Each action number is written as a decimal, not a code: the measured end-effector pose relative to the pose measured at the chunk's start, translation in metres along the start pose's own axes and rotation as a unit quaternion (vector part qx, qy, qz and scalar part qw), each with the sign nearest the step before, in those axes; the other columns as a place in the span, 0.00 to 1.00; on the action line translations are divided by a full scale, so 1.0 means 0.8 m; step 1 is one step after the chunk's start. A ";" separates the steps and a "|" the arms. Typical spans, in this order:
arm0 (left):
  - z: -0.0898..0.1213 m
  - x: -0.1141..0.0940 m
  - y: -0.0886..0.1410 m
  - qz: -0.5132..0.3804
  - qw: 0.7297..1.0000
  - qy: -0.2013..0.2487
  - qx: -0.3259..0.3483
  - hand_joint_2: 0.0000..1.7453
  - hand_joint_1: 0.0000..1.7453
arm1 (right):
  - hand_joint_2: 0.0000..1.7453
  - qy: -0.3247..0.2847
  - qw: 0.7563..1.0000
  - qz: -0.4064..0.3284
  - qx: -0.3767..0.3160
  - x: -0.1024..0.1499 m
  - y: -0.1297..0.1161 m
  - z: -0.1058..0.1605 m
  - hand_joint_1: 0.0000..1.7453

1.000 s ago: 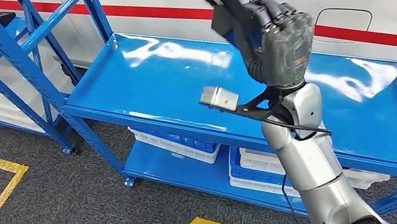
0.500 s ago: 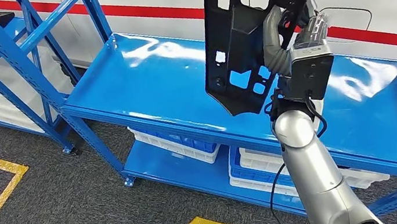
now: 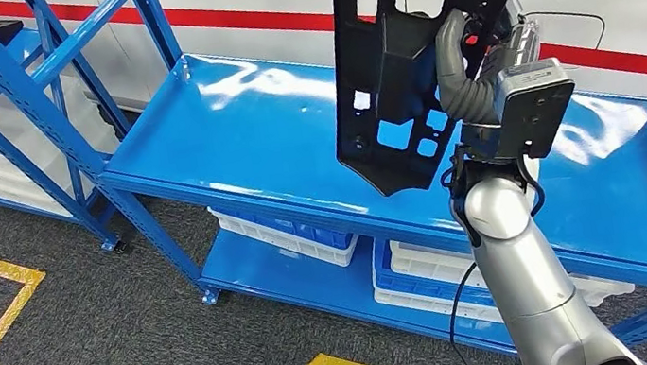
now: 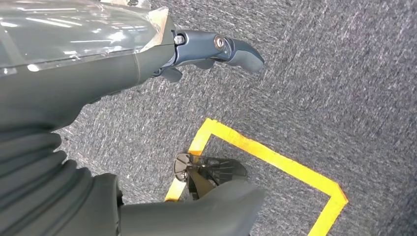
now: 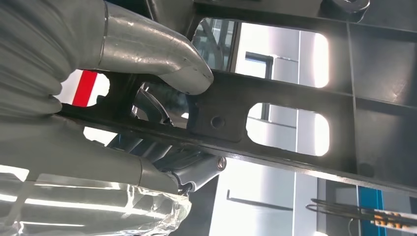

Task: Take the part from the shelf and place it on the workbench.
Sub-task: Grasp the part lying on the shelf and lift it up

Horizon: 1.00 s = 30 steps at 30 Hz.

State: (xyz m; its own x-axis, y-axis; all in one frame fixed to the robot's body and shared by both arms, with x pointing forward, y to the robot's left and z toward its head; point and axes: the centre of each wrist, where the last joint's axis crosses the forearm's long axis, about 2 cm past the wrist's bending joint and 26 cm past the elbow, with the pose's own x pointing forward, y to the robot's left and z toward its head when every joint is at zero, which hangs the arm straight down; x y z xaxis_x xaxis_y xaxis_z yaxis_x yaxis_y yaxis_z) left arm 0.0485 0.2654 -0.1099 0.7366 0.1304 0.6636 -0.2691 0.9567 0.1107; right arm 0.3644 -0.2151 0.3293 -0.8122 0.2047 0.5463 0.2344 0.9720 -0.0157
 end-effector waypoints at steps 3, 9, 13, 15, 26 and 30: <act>0.000 0.000 0.001 0.004 1.000 0.005 0.004 1.00 0.00 | 1.00 0.000 1.000 -0.008 0.016 0.000 0.001 0.001 1.00; 0.000 0.000 0.002 0.008 1.000 0.014 0.007 1.00 0.00 | 1.00 0.001 0.999 -0.026 0.044 0.002 0.005 0.001 1.00; 0.000 0.000 0.002 0.010 1.000 0.018 0.008 1.00 0.00 | 1.00 0.000 0.998 -0.029 0.050 0.003 0.007 0.001 1.00; 0.000 0.000 0.002 0.009 1.000 0.024 0.007 1.00 0.00 | 1.00 -0.001 0.998 -0.029 0.054 0.003 0.007 0.002 1.00; -0.002 0.000 0.006 0.016 0.999 0.031 0.009 1.00 0.00 | 1.00 0.002 0.997 -0.035 0.064 0.004 0.010 0.003 1.00; -0.002 0.001 0.005 0.019 0.999 0.029 0.007 1.00 0.00 | 1.00 0.000 0.997 -0.034 0.066 0.005 0.012 0.003 1.00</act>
State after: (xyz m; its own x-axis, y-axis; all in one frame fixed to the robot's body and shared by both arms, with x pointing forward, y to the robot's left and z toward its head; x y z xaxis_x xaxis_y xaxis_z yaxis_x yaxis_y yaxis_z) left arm 0.0493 0.2700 -0.1100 0.7601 0.1807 0.6242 -0.3056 0.9471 0.0980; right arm 0.3625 -0.2046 0.3294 -0.8241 0.1378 0.5494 0.1070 0.9904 -0.0879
